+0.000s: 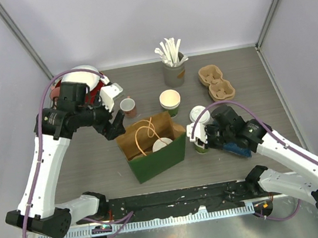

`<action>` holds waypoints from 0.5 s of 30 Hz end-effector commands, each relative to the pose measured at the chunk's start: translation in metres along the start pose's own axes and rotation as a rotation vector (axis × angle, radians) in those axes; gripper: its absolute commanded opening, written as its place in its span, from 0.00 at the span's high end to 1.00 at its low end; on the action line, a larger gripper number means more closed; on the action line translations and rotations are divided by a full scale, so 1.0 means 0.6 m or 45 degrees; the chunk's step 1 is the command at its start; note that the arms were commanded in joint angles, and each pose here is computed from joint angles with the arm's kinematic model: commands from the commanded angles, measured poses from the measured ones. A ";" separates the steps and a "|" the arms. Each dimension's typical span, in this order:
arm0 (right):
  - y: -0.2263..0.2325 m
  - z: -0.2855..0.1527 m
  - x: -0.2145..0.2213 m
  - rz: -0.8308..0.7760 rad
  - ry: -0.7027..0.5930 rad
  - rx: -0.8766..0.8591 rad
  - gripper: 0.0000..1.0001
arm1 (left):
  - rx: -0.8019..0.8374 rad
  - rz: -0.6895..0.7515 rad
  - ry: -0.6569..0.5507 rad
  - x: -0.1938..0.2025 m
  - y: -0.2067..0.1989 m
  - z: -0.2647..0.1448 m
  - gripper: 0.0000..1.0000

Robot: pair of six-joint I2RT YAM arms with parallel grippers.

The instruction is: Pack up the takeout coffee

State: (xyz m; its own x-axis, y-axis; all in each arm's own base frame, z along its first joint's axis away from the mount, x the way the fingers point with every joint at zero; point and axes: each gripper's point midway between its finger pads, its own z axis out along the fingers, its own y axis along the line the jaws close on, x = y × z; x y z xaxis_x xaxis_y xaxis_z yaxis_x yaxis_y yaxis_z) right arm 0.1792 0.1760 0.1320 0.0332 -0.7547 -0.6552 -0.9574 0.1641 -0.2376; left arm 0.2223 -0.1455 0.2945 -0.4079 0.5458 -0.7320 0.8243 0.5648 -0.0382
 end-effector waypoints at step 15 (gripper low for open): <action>-0.019 -0.036 -0.071 0.100 -0.151 0.049 0.45 | 0.015 0.034 -0.044 -0.020 -0.003 -0.010 0.20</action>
State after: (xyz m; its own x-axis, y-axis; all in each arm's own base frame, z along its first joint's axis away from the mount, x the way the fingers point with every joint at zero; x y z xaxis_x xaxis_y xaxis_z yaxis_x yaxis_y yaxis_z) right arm 0.1752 0.1779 0.1360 -0.0302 -0.7327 -0.6799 -0.9580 0.2152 -0.1894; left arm 0.2229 -0.1456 0.2942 -0.4056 0.5491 -0.7308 0.8264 0.5620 -0.0364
